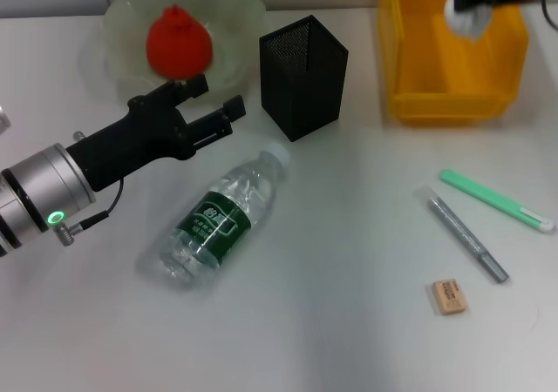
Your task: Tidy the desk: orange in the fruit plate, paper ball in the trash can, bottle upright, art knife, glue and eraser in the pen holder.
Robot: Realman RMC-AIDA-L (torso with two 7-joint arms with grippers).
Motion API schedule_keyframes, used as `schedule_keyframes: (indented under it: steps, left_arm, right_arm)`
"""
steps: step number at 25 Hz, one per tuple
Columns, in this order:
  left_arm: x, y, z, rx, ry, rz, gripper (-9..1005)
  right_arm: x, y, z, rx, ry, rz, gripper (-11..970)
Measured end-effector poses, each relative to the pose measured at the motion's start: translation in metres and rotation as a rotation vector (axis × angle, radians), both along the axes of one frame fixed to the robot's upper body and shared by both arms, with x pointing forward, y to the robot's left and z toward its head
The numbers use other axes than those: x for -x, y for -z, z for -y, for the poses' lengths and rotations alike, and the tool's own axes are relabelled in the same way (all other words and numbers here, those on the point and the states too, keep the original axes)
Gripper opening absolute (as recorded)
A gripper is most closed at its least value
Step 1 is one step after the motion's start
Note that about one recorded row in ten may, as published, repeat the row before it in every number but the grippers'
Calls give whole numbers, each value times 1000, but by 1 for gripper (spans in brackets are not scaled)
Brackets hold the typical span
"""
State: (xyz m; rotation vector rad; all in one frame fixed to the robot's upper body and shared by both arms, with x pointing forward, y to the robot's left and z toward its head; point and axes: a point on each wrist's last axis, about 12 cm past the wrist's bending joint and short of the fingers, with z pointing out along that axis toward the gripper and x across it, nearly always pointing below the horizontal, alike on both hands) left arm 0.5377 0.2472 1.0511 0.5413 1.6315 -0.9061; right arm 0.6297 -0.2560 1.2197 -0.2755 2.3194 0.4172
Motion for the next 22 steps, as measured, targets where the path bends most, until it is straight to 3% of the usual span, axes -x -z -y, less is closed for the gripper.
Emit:
schedule_keyframes:
  steps: [6,11,14,18,22]
  left_arm:
    - [-1,2,0,21,-30,-13,784]
    - [-10,6,0,36,-85,-123,785]
    - [-13,6,-1,60,-100,-172,785]
    - [-9,1,-2,75,-54,-145,785]
    - [-7,-6,1,36,38,-110,785]
  right_arm:
    - [-20,1,-8,22,2,93,469]
    - [-23,9,-10,27,-8,93,560]
    - [-14,15,-7,3,-43,88,617]
    - [10,31,3,-95,-135,99,702]
    - [41,53,21,-222,-212,217,723]
